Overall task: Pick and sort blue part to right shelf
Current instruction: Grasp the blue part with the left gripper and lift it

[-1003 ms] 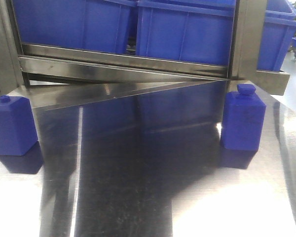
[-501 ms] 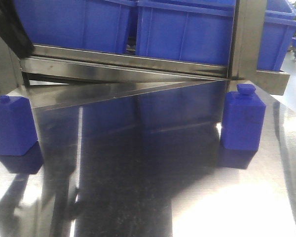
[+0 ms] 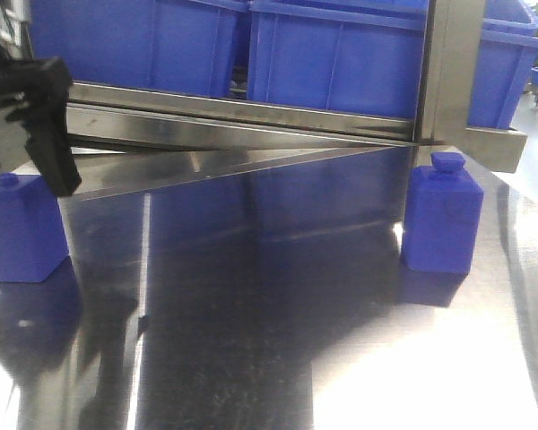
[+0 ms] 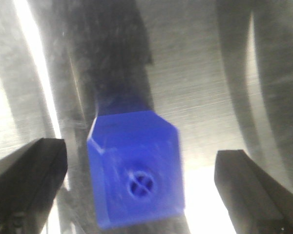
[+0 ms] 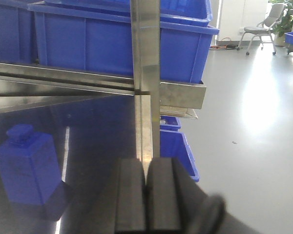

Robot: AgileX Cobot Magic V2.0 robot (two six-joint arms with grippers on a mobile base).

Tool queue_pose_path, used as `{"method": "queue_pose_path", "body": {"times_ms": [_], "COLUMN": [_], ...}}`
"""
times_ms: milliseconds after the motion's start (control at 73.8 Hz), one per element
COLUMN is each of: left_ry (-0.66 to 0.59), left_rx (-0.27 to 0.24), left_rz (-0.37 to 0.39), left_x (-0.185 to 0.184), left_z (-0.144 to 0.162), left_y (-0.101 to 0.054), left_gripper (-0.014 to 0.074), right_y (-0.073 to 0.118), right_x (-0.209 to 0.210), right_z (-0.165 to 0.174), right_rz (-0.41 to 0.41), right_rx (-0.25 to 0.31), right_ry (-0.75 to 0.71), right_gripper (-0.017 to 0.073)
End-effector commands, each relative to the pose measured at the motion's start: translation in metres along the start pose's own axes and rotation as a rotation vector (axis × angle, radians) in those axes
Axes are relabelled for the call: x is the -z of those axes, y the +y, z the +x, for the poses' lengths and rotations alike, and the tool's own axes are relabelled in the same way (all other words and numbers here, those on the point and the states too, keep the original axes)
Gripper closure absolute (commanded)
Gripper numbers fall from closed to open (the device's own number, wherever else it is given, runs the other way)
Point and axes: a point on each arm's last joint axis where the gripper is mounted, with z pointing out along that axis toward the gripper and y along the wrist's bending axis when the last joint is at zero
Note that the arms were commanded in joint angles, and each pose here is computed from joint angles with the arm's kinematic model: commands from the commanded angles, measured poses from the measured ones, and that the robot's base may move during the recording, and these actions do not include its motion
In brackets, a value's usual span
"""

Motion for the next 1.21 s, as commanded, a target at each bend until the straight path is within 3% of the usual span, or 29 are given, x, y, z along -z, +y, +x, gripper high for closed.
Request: {"method": "queue_pose_path", "body": {"times_ms": [0, 244, 569, 827, 1016, 1192], "left_ry": [-0.064, 0.033, 0.047, 0.058, -0.105, -0.344], "left_rx": [0.006, 0.019, 0.02, 0.013, -0.027, -0.068], "left_rz": [0.012, 0.01, 0.012, 0.016, 0.016, -0.012], "left_x": [0.01, -0.011, -0.01, -0.003, 0.037, 0.089], "left_z": [-0.008, -0.007, -0.006, -0.009, -0.008, 0.02], "left_y": [-0.005, -0.002, -0.003, -0.005, -0.009, -0.008], "left_gripper": [-0.0064, -0.001, 0.0279, 0.029, 0.029, 0.029], "right_y": [0.001, 0.001, 0.001, 0.001, 0.001, 0.001], "right_x": [0.003, 0.003, 0.003, 0.003, 0.003, 0.003], "right_z": [-0.017, -0.017, -0.017, -0.017, -0.017, -0.016], "right_rz": [-0.01, -0.01, -0.01, -0.011, -0.01, -0.009], "right_rx": [0.001, 0.001, 0.001, 0.001, 0.001, 0.001], "right_ry": [-0.133, -0.133, -0.133, -0.135, -0.132, -0.118], "right_gripper": [0.0524, 0.0524, 0.0524, 0.0524, 0.0524, 0.0524]}}
